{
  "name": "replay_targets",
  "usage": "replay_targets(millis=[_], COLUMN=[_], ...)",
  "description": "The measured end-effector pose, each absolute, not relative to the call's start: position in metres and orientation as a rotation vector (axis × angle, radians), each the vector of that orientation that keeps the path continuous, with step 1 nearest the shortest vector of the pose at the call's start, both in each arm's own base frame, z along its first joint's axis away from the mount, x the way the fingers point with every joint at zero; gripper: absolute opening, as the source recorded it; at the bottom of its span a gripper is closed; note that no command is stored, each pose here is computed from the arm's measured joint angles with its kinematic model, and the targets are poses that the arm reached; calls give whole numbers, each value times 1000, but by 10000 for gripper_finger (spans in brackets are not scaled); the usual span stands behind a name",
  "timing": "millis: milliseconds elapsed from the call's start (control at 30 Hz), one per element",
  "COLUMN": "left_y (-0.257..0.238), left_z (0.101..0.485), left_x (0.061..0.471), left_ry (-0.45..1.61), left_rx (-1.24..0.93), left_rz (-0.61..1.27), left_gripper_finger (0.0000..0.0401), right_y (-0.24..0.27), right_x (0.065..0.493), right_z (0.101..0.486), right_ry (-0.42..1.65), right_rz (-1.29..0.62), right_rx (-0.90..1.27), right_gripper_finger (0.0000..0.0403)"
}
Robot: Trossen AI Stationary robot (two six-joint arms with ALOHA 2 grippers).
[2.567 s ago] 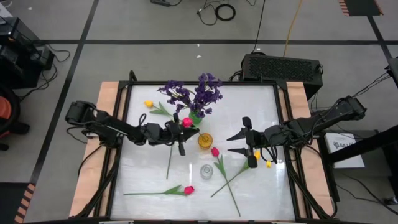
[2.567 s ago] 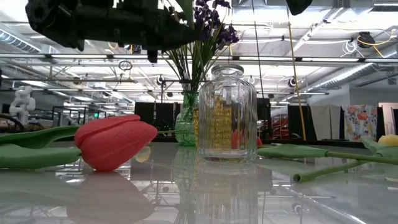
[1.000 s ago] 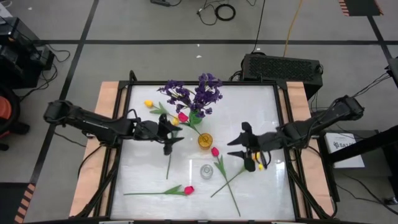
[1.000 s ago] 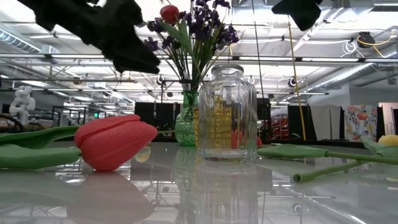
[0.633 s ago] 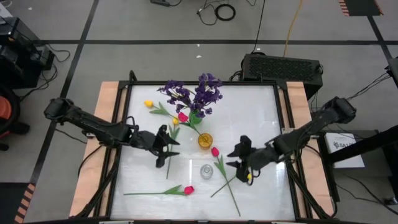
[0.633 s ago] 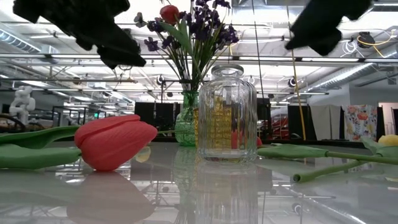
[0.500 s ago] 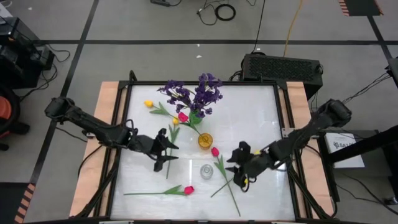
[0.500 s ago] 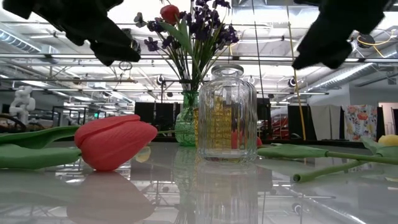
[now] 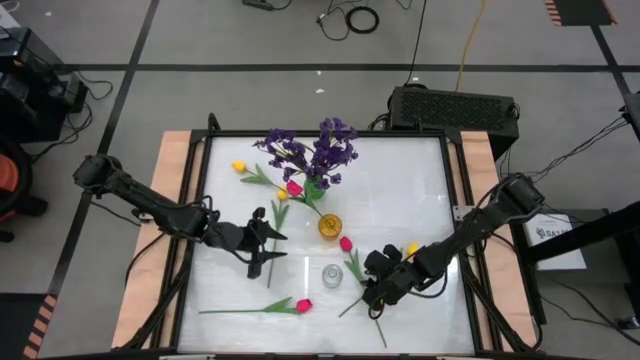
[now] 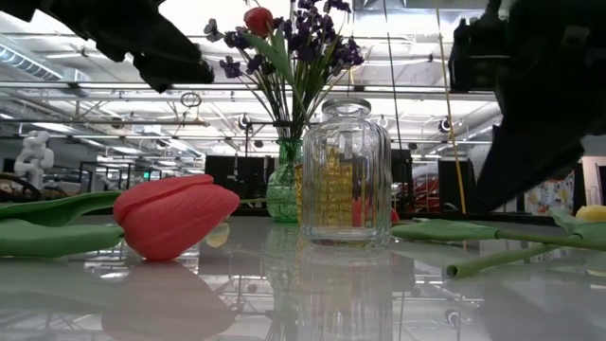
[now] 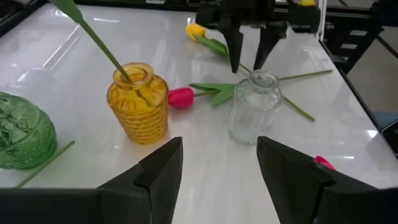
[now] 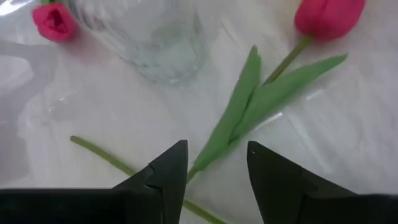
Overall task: Sort flowers into vase by color
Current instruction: Put the right pink flower into the yellow vase
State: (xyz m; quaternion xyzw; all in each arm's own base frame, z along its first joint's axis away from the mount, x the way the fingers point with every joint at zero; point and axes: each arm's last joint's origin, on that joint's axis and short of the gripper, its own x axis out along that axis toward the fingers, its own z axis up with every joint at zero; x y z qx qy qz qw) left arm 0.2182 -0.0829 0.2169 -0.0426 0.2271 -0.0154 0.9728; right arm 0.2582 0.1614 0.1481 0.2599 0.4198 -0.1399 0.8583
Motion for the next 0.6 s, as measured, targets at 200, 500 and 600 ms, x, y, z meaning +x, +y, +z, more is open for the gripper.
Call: replay_targets(millis=[200,500,600], left_y=[-83,-83,-83], left_z=[217,217,217], left_x=[218,218,218], left_ry=[454,456,456], left_rx=[-87,-88,-86], left_rz=[-30,-29,-29], left_gripper_finger=[212,212,212], right_y=[169,181,183], right_x=[267,289,294], right_z=[143,147,147], right_ry=[883,1042,1075], right_rz=[-300,-489,-540], right_rx=[569,426,398], right_gripper_finger=[158,157,157])
